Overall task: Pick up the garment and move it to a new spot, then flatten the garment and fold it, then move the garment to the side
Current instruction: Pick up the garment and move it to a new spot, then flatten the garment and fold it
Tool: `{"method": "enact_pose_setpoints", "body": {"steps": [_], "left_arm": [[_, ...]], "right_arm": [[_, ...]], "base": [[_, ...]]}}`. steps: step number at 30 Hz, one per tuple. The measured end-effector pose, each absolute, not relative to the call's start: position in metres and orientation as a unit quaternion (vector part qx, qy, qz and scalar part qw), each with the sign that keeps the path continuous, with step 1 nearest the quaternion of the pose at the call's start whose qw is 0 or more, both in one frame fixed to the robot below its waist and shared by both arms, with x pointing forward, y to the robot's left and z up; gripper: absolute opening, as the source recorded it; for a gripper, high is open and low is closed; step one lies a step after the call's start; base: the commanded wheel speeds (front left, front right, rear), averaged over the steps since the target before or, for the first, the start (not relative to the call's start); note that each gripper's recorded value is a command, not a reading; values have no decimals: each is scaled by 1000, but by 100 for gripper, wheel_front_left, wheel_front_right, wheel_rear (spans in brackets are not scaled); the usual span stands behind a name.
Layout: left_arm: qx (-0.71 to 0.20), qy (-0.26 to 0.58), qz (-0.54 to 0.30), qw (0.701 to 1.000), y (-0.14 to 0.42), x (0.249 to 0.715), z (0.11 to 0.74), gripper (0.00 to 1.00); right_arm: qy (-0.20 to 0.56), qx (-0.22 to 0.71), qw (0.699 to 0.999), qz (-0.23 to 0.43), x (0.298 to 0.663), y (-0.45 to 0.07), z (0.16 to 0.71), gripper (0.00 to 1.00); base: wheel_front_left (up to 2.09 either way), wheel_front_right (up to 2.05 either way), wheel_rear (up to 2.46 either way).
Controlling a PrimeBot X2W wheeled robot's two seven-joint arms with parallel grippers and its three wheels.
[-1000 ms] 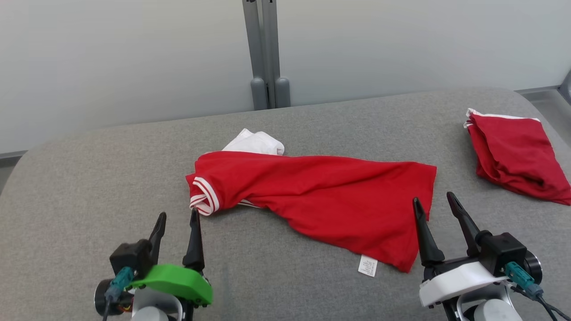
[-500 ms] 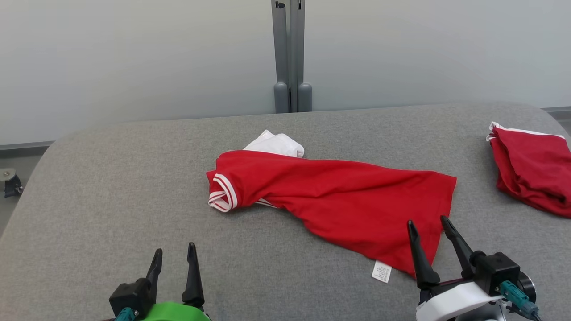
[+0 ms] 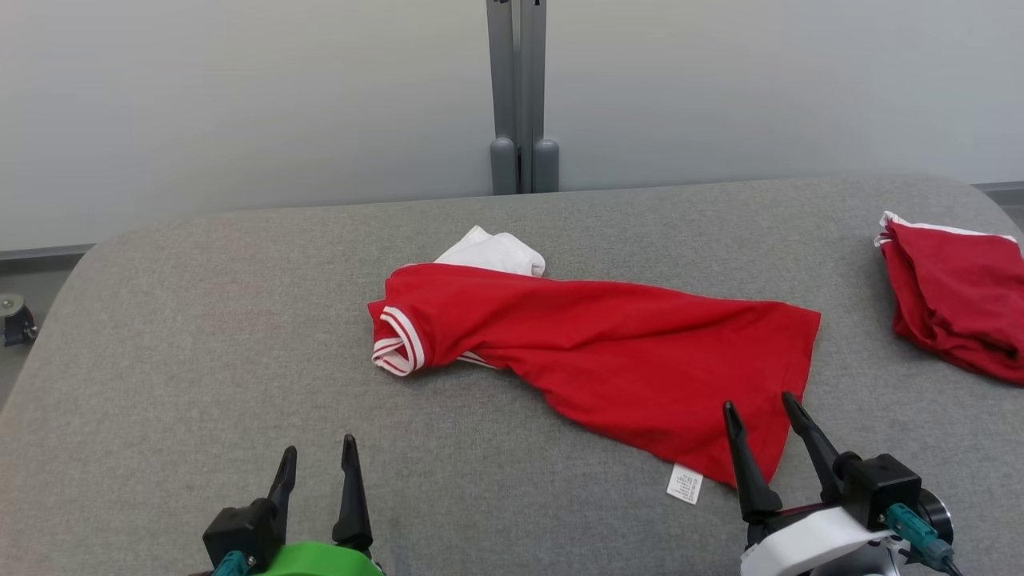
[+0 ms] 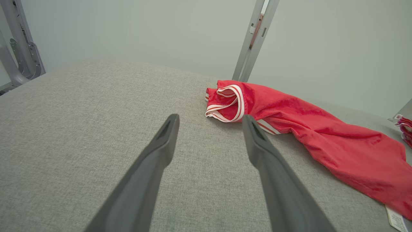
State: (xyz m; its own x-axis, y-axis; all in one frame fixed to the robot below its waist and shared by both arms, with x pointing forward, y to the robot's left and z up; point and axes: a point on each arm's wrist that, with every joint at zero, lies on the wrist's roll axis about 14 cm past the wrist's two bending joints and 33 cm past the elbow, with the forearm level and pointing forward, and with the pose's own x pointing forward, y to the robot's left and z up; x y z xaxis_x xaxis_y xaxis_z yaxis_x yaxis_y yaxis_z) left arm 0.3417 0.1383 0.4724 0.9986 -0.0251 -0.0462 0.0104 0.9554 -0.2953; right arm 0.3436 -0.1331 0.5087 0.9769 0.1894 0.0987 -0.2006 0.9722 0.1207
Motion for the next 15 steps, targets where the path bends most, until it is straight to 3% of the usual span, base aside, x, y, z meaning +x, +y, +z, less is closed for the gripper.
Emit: {"method": "enact_pose_setpoints", "body": {"steps": [7,15], "left_arm": [[-148,28,-7,989,138,342,471,100],[-149,35,-3,988,140,342,466,100]], "right_arm": [[-27,54,993,98,344,-133,498,100],[59,42,996,56,339,-161,444,100]], "base": [[0,0,0],[0,0,0]]}}
